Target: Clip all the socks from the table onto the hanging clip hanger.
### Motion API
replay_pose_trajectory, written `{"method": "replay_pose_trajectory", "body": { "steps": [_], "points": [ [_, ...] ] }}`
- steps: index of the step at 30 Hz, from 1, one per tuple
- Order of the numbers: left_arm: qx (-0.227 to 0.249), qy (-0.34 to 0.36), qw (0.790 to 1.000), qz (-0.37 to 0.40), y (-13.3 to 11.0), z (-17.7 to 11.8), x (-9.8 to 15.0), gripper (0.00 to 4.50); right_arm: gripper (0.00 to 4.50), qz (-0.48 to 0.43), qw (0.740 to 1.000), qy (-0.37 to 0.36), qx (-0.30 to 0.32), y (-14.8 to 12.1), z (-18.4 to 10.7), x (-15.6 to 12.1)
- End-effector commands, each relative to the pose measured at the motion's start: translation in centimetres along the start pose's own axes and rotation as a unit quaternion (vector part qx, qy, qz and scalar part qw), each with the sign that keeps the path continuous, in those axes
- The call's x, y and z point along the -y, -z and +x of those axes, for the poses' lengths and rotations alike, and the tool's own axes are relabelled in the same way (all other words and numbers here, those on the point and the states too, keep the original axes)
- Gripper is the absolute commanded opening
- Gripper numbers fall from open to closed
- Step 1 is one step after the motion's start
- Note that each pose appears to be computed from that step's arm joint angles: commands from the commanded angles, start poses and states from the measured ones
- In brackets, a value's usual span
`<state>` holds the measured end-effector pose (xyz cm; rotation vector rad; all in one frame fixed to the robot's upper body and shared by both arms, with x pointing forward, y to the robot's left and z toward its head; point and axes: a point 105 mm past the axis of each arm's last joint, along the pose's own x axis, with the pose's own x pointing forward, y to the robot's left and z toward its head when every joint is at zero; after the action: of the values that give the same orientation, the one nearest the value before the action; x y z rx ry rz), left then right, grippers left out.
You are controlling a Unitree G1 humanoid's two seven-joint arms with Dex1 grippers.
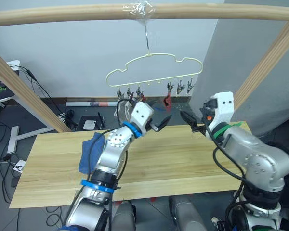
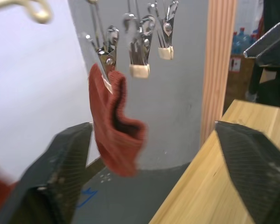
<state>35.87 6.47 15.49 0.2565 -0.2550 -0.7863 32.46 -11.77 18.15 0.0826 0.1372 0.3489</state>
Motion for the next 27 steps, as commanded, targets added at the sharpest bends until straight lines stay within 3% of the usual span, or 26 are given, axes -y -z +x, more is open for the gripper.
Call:
{"method": "replay_pose_trajectory", "body": {
  "steps": [1, 2, 7, 11, 27],
  "points": [
    [0.032, 0.009, 0.999, 0.011, -2.7, -1.1, -0.6, 4.50, 3.19, -0.035, 0.998, 0.014, 0.059, -1.6, 0.1, -0.4],
    [0.036, 0.007, 0.999, 0.015, -3.4, -1.8, -1.2, 4.50, 2.88, -0.053, 0.996, 0.020, 0.068, -1.8, 0.1, -0.5],
    [0.037, 0.024, 0.999, 0.033, -5.8, -4.1, -1.6, 4.50, 2.88, -0.080, 0.989, 0.041, 0.114, -2.7, 0.7, -0.7],
    [0.032, 0.026, 0.998, 0.040, -6.7, -4.9, -1.9, 4.50, 1.60, -0.079, 0.988, 0.046, 0.121, -2.7, 1.3, -0.7],
    [0.034, 0.032, 0.998, 0.048, -8.3, -5.4, -1.7, 4.50, 1.60, -0.059, 0.986, 0.054, 0.146, -3.5, 4.6, -1.3]
  ]
}}
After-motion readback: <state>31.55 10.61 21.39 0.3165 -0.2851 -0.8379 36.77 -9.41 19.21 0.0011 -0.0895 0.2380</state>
